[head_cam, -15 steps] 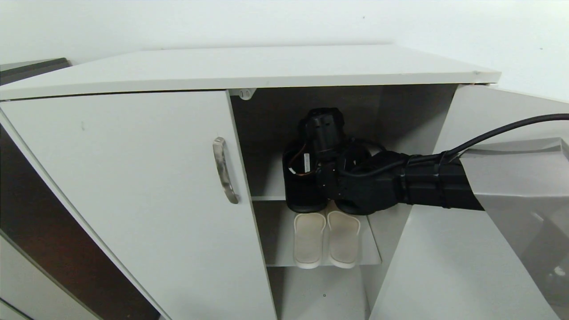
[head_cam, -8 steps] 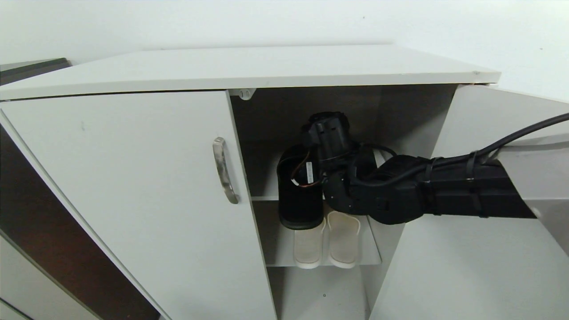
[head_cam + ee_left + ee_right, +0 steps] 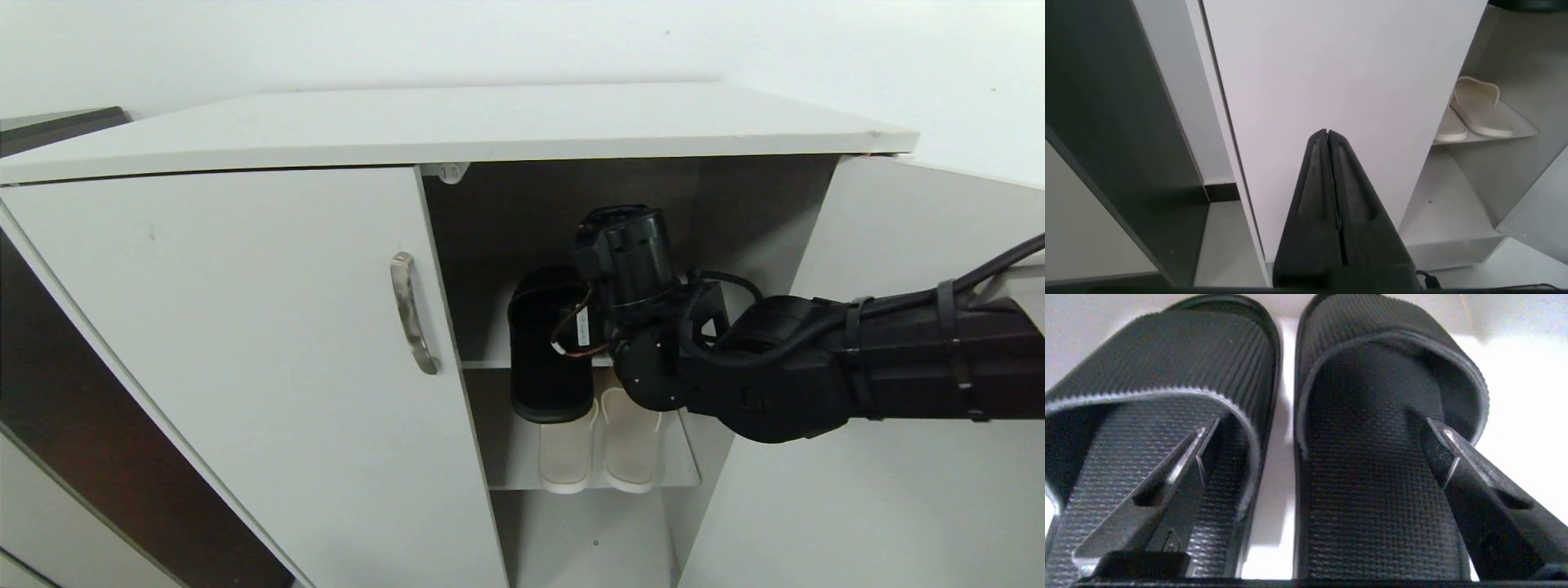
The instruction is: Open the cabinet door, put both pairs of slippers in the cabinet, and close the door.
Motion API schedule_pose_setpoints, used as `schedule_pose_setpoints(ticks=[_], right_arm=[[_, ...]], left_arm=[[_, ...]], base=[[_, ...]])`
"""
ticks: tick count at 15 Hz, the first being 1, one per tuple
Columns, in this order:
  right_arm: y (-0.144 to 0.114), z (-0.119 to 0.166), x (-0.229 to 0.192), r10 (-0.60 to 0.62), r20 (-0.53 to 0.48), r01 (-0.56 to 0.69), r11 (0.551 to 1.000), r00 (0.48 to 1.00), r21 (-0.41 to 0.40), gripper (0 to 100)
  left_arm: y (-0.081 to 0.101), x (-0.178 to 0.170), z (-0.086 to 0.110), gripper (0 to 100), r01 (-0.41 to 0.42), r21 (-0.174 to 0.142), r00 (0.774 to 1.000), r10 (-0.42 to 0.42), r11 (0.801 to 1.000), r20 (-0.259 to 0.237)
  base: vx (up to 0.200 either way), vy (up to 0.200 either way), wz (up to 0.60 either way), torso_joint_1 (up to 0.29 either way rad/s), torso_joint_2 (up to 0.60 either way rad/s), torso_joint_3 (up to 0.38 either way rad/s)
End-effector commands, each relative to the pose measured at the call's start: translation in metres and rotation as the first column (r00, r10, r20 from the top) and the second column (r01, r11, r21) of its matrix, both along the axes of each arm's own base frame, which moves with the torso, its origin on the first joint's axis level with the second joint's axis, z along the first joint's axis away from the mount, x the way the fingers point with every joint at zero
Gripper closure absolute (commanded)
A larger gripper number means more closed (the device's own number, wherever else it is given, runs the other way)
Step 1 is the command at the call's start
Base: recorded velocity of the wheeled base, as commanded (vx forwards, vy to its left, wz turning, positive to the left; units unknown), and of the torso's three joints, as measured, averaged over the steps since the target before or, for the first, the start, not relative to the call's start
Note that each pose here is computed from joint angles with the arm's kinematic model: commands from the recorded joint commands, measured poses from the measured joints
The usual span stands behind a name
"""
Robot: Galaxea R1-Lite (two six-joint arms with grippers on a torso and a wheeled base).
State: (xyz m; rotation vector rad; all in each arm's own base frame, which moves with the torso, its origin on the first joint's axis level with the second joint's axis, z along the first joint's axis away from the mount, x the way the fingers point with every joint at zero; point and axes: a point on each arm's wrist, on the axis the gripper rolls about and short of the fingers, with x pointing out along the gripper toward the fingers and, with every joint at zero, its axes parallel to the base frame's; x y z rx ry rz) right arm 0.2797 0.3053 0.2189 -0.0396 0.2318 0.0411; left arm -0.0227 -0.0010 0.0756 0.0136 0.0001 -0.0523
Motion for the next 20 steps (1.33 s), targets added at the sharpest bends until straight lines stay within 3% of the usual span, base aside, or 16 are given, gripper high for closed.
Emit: schedule_pose_setpoints(ticks=[1,6,12,17,20], right_arm=[[0.003,-0.002,0.007,-0.007,0.005,0.007,1.000,1.000,0.003,0],[0.006,0.002,0.046,-0.061,0.049,0.060,0.998,0.997,0.031,0],[0.007,0.004,0.050,-0.066,0.058,0.064,0.997,0.996,0.037,0],[0.002,-0.001,0.036,-0.056,0.031,0.055,0.998,0.998,0.016,0],[-0.003,0.017,0.003,-0.011,0.055,0.009,0.999,0.998,0.045,0]], left_arm=[[0.000,0.000,0.000,100,0.000,0.000,1.000,0.000,1.000,-0.001],[0.000,0.000,0.000,100,0.000,0.000,1.000,0.000,1.000,-0.001],[0.000,0.000,0.000,100,0.000,0.000,1.000,0.000,1.000,-0.001],[0.000,0.000,0.000,100,0.000,0.000,1.000,0.000,1.000,-0.001],[0.000,0.000,0.000,100,0.000,0.000,1.000,0.000,1.000,-0.001]], base=[[0.000,0.000,0.00,0.000,0.00,0.000],[0.000,0.000,0.00,0.000,0.00,0.000],[0.000,0.000,0.00,0.000,0.00,0.000],[0.000,0.000,0.00,0.000,0.00,0.000],[0.000,0.000,0.00,0.000,0.00,0.000]])
